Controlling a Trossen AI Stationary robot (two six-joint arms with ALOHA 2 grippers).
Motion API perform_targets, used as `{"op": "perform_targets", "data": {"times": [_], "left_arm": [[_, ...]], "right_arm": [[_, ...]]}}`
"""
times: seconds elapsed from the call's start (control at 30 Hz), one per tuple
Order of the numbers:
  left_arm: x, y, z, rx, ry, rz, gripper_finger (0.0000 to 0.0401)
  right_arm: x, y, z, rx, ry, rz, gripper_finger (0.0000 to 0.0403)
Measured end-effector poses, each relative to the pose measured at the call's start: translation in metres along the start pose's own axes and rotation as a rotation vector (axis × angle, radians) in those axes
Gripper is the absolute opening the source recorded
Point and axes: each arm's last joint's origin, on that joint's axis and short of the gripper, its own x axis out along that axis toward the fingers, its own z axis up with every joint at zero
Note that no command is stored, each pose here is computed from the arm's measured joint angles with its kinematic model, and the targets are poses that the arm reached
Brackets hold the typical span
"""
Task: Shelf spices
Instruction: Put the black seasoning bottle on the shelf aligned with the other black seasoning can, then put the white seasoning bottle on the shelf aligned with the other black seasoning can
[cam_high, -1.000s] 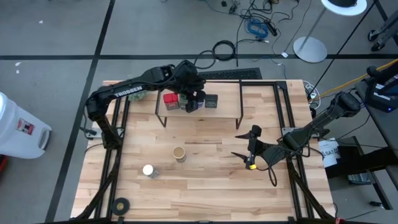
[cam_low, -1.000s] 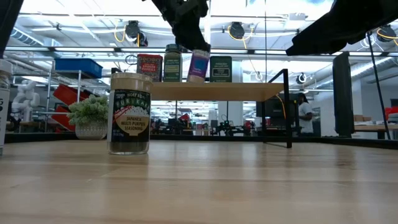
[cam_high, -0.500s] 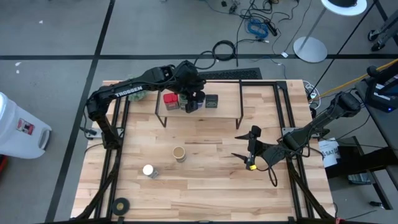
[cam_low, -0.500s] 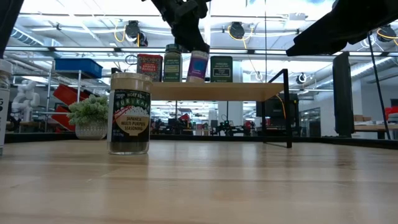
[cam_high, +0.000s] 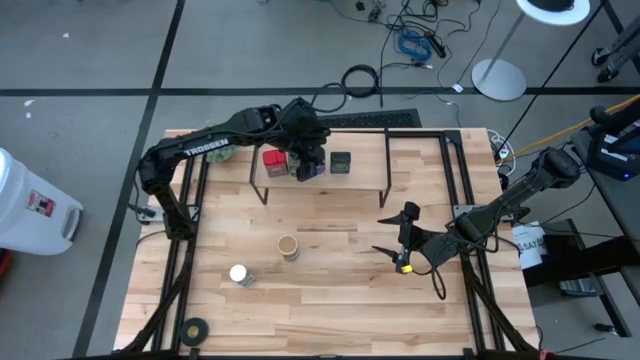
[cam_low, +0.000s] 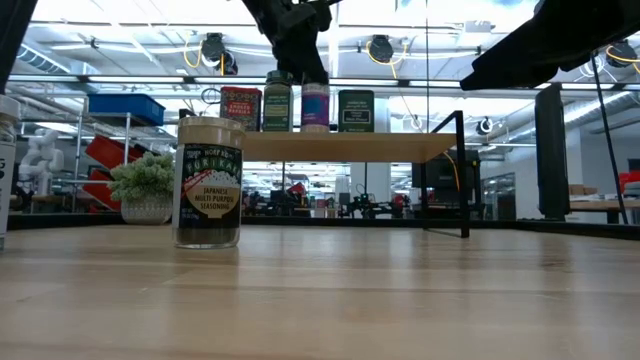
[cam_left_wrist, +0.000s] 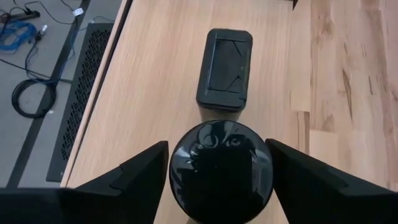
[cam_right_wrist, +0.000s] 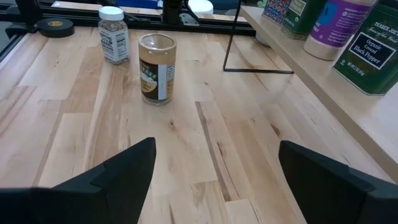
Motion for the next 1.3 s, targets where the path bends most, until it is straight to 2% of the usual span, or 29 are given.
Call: {"op": "perform_targets", "data": {"times": [0.27, 0.5, 0.73, 0.9, 1.1, 1.3], "left_arm": [[-0.018, -0.003, 0.003, 0.009, -0.052, 0.008, 0.0274], [-0.048, -0.012, 0.004, 0.018, -0.121, 0.011, 0.0274], [-0.099, -0.035, 0.003, 0.024, -0.241, -0.018, 0.0274], [-0.146, -0.057, -0.009, 0.022, -0.321, -0.064, 0.0274], [-0.180, -0.086, -0.033, -0.008, -0.257, -0.171, 0.0274], [-0.181, -0.119, -0.053, -0.026, -0.066, -0.184, 0.0274]], "right_arm": [[0.000, 0.000, 0.000, -0.001, 0.002, 0.000, 0.0327], [0.000, 0.000, -0.001, 0.004, 0.007, -0.003, 0.0327], [0.000, 0.000, -0.001, 0.002, 0.010, -0.004, 0.0327], [0.000, -0.001, -0.002, -0.003, 0.015, -0.005, 0.0327], [0.000, -0.001, -0.002, -0.006, 0.017, -0.006, 0.0327], [0.000, -0.001, -0.002, 0.002, 0.017, -0.007, 0.0327]]}}
